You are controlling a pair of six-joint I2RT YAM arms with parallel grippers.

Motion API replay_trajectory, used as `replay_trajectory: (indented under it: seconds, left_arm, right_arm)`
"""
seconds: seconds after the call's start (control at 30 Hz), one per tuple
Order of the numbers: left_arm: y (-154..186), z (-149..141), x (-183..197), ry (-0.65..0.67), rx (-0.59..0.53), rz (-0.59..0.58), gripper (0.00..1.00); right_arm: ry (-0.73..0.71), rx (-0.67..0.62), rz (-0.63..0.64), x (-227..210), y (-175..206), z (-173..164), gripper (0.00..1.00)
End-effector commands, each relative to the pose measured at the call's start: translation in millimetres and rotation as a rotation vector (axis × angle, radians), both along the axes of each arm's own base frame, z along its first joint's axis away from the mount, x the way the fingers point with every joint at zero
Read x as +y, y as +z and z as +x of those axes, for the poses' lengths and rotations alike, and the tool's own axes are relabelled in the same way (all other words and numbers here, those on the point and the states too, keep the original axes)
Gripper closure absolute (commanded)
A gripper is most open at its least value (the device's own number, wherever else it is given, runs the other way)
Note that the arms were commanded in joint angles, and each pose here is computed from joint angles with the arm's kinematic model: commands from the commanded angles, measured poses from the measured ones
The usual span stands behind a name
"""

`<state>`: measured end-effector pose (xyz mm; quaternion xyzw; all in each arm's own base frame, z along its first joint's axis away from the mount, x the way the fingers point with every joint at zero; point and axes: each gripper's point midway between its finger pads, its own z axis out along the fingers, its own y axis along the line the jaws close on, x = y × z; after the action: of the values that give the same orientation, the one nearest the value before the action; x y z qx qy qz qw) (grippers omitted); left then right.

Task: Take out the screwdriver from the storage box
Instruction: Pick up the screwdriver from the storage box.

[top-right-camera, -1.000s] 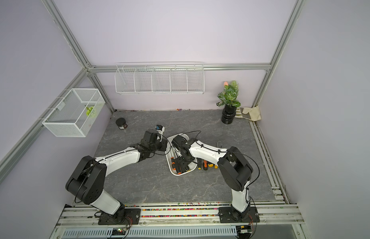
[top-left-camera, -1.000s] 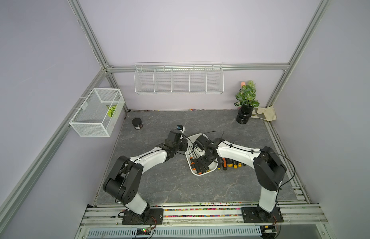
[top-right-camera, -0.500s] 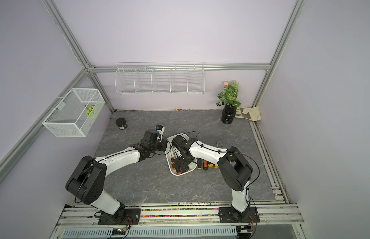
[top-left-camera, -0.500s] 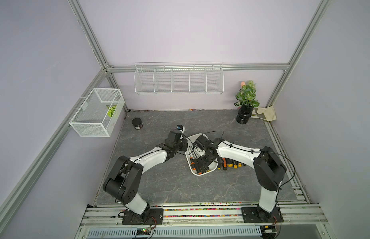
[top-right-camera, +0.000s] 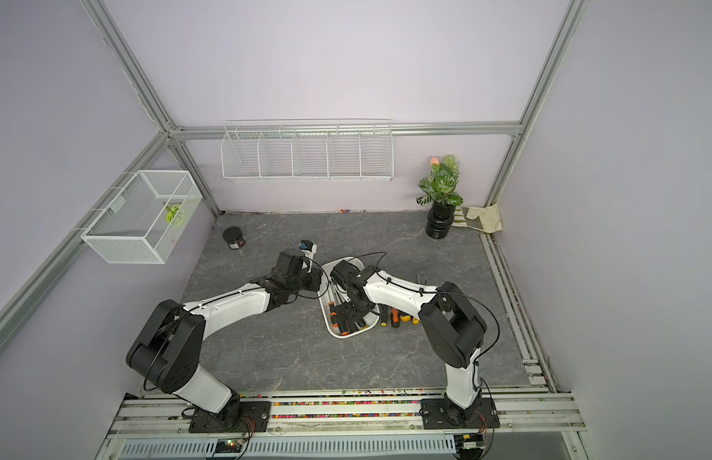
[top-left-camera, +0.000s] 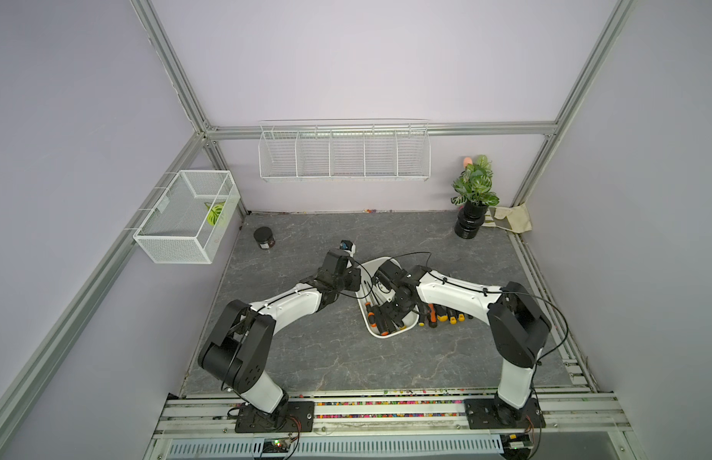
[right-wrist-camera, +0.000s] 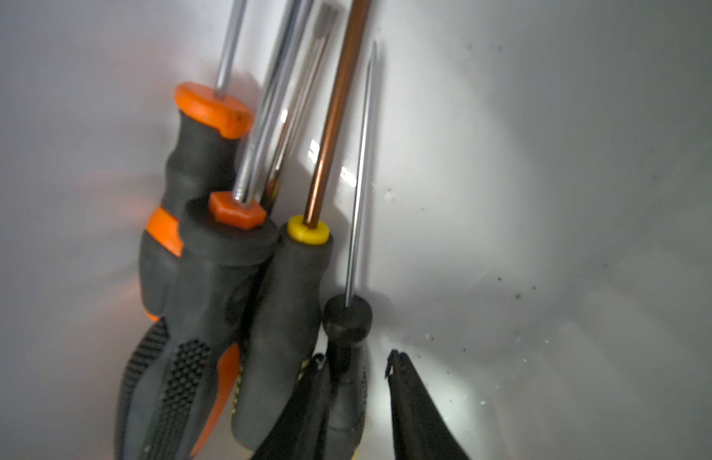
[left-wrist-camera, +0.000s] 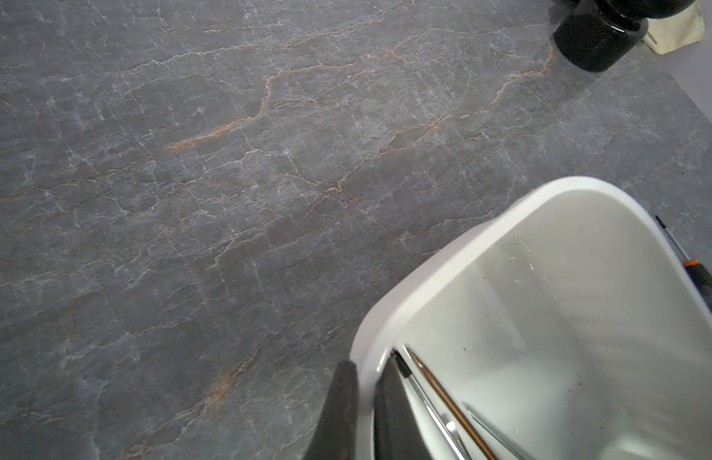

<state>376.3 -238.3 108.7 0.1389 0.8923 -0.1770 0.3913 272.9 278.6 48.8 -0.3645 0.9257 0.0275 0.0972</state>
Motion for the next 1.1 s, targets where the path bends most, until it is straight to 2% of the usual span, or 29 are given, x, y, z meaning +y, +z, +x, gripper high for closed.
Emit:
replay_trajectory:
  seconds: [0.0, 0.1, 0.5, 1.07]
  left_arm:
    - [14.4, 3.9, -0.7, 0.0, -0.04, -0.005, 1.0]
    - [13.5, 4.1, -0.1, 0.003, -0.039, -0.005, 1.0]
    - [14.6, 4.4, -0.2, 0.003, -0.041, -0.006, 1.0]
    - [15.8, 4.3, 0.2, 0.005, -0.043, -0.006, 1.0]
  right_arm:
    - [-0.009, 0.014, 0.005, -5.3, -0.2, -2.2, 0.7]
    - [-0.025, -0.004, 0.023, -6.8, 4.9, 1.1, 0.69]
    - [-0.035, -0.024, -0.039, -18.5, 2.8, 5.0, 0.66]
    - [-0.034, 0.017, -0.068, -26.2, -12.0, 6.8, 0.66]
